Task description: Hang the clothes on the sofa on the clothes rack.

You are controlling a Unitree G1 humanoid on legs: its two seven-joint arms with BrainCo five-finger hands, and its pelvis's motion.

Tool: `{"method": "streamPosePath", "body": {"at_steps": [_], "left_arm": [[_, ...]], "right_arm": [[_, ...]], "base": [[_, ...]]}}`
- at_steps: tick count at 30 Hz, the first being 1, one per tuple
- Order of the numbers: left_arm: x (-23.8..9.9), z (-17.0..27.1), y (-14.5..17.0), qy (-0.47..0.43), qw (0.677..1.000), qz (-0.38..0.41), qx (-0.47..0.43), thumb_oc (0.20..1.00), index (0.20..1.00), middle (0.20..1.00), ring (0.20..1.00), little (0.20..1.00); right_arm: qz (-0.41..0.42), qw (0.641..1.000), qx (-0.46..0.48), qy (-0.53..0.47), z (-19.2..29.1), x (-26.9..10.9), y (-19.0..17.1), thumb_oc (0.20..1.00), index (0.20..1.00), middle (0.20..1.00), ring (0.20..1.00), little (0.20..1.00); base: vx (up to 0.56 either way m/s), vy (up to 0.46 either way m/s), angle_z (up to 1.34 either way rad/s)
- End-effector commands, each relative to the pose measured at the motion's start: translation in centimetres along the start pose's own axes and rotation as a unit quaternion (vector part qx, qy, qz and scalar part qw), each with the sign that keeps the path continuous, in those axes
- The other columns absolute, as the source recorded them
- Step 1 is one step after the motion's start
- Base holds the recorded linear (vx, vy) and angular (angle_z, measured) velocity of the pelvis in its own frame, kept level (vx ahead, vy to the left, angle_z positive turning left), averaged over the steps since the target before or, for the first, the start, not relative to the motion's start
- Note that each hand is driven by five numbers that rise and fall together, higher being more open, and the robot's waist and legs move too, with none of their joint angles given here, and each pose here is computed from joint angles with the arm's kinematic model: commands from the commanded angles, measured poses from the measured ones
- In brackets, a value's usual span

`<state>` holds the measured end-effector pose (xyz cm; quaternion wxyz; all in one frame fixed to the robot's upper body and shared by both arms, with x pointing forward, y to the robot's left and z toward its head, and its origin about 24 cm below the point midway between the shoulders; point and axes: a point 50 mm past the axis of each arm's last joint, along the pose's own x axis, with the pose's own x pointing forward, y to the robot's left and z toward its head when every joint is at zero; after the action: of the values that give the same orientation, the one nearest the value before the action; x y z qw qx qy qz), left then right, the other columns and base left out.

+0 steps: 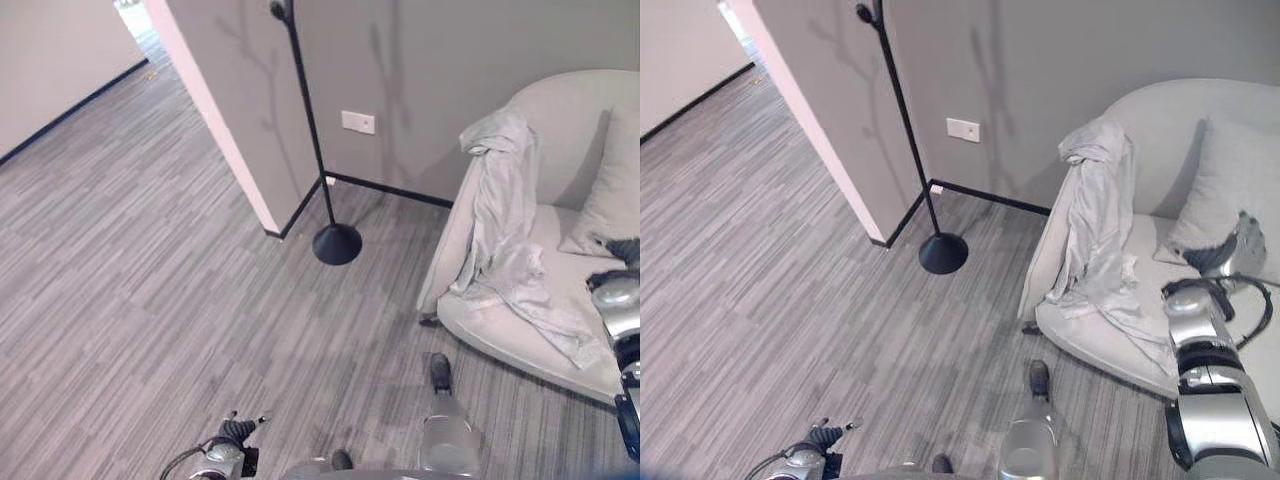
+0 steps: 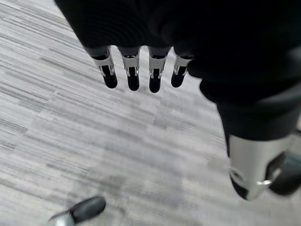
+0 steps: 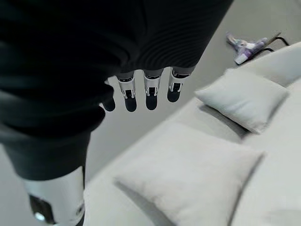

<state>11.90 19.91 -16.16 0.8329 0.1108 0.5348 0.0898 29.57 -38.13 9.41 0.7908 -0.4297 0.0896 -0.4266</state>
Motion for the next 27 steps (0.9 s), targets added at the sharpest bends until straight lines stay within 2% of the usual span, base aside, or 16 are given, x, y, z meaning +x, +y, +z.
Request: {"method": "streamPosePath", "body": {"at_steps": [1,4,5,6,11,13,14,15,17,19,23,27], "left_arm": [[0.2,1.8,0.4,-0.038,0.998,-0.002,0.041,1.0,1.0,1.0,1.0,1.0],[0.2,1.6,0.4,-0.037,0.999,-0.002,0.041,1.0,1.0,1.0,1.0,1.0],[-0.1,-0.7,0.1,0.001,1.0,-0.001,0.023,1.0,1.0,1.0,1.0,1.0],[-0.2,-1.1,0.2,0.008,1.0,0.001,0.021,1.0,1.0,1.0,1.0,1.0],[0.0,-0.6,0.9,0.002,1.0,0.01,0.02,1.0,1.0,1.0,1.0,1.0],[0.3,1.2,1.6,-0.026,0.999,0.021,0.023,1.0,1.0,1.0,1.0,1.0],[0.3,1.2,1.7,-0.026,0.999,0.021,0.023,1.0,1.0,1.0,1.0,1.0],[0.3,2.0,1.4,-0.041,0.999,0.013,0.03,1.0,1.0,1.0,1.0,1.0],[0.3,1.9,1.3,-0.04,0.999,0.011,0.031,1.0,1.0,1.0,1.0,1.0],[0.1,0.3,0.6,-0.012,0.999,0.002,0.046,1.0,1.0,1.0,1.0,1.0],[0.0,-0.8,0.4,0.009,0.998,0.001,0.059,1.0,1.0,1.0,1.0,1.0],[0.1,-0.4,0.9,0.005,0.998,0.008,0.067,1.0,1.0,1.0,1.0,1.0]], "right_arm": [[-0.013,0.994,0.056,-0.094,6.2,1.3,-0.9,1.0,1.0,1.0,1.0,1.0],[-0.011,0.994,0.055,-0.095,6.3,1.3,-0.8,1.0,1.0,1.0,1.0,1.0],[0.002,0.992,0.045,-0.117,7.1,0.9,-0.3,1.0,1.0,1.0,1.0,1.0],[0.003,0.992,0.046,-0.117,7.1,0.8,0.0,1.0,1.0,1.0,1.0,1.0],[0.007,0.994,0.05,-0.1,6.4,0.2,0.7,1.0,1.0,1.0,1.0,1.0],[0.073,0.993,0.063,-0.073,5.1,-2.4,4.4,1.0,1.0,1.0,1.0,1.0],[0.073,0.993,0.063,-0.072,5.1,-2.4,4.4,1.0,1.0,1.0,1.0,1.0],[0.134,0.989,0.05,-0.045,3.2,-4.5,6.7,1.0,1.0,1.0,1.0,1.0],[0.158,0.986,0.041,-0.041,3.0,-5.2,7.5,1.0,1.0,1.0,1.0,1.0],[0.236,0.972,0.022,-0.015,1.4,-8.2,10.2,1.0,1.0,1.0,1.0,1.0],[0.289,0.957,0.006,0.031,-0.7,-10.8,12.0,1.0,1.0,1.0,1.0,1.0],[0.308,0.948,-0.017,0.074,-2.6,-12.1,12.6,1.0,1.0,1.0,1.0,1.0]], "base": [[0.26,-0.244,0.75],[0.19,-0.221,0.28],[0.55,-0.696,-0.01],[0.64,-0.843,0.15],[0.23,-0.337,-0.01],[0.24,-0.499,-0.03],[0.22,-0.265,-0.17],[0.2,-0.134,-0.4],[0.17,-0.104,-0.34],[0.14,-0.026,-0.52],[0.07,0.058,-0.43],[0.04,0.118,0.03]]}}
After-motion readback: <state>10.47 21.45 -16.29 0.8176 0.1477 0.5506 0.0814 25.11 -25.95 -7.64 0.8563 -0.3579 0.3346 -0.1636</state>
